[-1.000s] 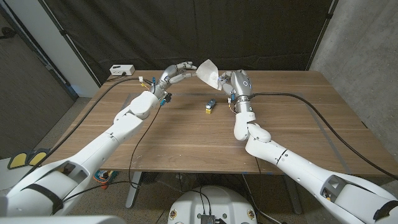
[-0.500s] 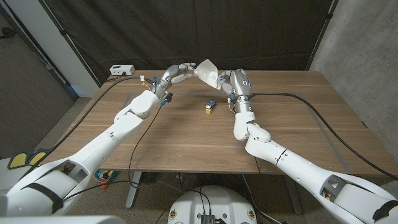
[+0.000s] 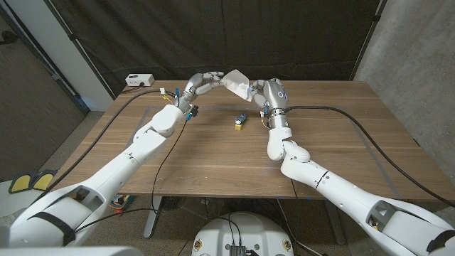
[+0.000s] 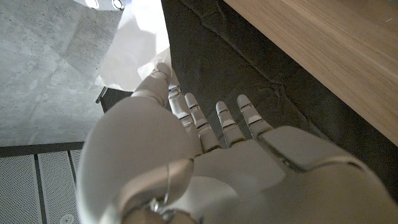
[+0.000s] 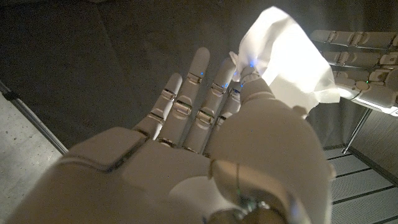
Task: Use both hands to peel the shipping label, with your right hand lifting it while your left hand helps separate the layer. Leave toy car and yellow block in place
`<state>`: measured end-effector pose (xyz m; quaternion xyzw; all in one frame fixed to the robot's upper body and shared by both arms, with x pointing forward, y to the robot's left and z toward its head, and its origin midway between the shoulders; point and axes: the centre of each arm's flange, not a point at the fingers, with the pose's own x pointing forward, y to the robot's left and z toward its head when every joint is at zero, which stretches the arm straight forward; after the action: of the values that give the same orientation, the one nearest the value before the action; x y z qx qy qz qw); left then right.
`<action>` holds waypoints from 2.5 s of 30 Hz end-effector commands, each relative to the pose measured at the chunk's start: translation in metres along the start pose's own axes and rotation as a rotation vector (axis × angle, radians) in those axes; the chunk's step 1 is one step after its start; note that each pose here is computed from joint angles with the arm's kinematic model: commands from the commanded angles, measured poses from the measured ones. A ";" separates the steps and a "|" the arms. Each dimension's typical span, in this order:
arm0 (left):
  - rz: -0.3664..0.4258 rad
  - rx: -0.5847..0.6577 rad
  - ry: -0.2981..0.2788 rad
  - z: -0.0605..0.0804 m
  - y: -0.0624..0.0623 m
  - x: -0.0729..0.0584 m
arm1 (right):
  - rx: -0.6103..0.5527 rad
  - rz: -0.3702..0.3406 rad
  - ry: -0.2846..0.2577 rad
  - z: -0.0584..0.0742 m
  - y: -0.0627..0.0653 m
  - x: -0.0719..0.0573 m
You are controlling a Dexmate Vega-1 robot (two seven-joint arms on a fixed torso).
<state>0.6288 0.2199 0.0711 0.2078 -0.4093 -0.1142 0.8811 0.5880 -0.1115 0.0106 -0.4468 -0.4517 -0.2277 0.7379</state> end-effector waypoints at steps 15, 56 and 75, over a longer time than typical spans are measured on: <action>0.137 -0.089 0.067 -0.009 0.001 -0.010 | 0.221 -0.031 0.194 -0.013 -0.001 -0.006; 0.185 -0.102 0.184 0.002 -0.014 -0.001 | 0.335 0.100 0.054 0.013 -0.034 -0.012; 0.154 -0.057 0.158 0.009 -0.025 0.000 | 0.307 0.251 0.167 0.034 -0.043 -0.008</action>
<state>0.6234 0.2012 0.0646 0.1432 -0.3445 -0.0355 0.9271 0.5421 -0.1120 0.0269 -0.3428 -0.4163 -0.1248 0.8328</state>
